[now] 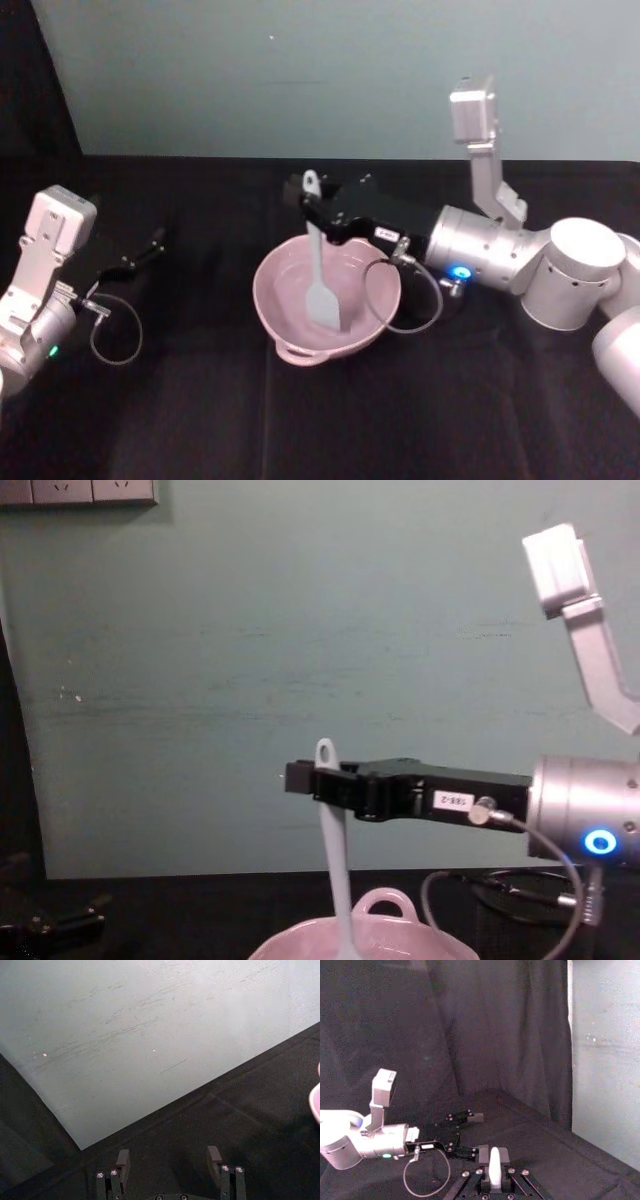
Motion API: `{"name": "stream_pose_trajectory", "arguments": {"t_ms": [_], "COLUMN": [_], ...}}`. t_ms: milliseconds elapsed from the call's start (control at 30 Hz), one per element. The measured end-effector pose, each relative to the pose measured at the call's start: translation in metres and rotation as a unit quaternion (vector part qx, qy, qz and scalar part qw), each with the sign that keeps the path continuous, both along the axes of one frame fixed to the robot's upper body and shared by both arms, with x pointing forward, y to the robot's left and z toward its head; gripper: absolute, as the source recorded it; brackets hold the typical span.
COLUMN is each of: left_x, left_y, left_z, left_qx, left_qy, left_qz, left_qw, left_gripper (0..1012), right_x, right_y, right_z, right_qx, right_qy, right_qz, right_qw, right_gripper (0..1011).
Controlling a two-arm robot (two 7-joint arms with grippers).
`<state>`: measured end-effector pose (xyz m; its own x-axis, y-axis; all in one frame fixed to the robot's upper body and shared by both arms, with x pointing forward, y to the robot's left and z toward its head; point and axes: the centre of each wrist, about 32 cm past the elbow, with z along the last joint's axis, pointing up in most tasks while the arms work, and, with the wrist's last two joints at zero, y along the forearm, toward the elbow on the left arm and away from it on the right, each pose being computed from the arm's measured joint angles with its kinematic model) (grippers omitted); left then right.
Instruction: Use the one hand to pick up the spoon and stir the clear water in the bowl.
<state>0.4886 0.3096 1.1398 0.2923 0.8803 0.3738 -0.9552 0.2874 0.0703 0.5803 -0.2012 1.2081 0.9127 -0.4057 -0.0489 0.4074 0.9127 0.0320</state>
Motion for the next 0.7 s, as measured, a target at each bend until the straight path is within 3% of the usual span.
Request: {"name": "stream_pose_trajectory", "arguments": {"t_ms": [233,367,567,700], "left_x": [0.0000,0.0000,0.0000,0.0000], "left_y": [0.0000,0.0000,0.0000,0.0000], "left_z": [0.0000,0.0000,0.0000,0.0000], "left_qx": [0.000,0.000,0.000,0.000], "left_qy": [0.000,0.000,0.000,0.000], "left_qz": [0.000,0.000,0.000,0.000], "left_qw": [1.0000,1.0000,1.0000,1.0000], "left_gripper": [1011,1011,1011,1011], "right_x": [0.003,0.012,0.024,0.029], "right_y": [0.021,0.035,0.043,0.041], "right_z": [0.002,0.000,0.002,0.004], "right_qx": [-0.017,-0.019,-0.021,-0.027], "right_qy": [0.002,-0.002,-0.017,-0.025], "right_qz": [-0.013,-0.026,-0.054,-0.071], "right_qw": [0.9998,0.9995,0.9982,0.9968], "right_gripper": [111,111,111,112]}}
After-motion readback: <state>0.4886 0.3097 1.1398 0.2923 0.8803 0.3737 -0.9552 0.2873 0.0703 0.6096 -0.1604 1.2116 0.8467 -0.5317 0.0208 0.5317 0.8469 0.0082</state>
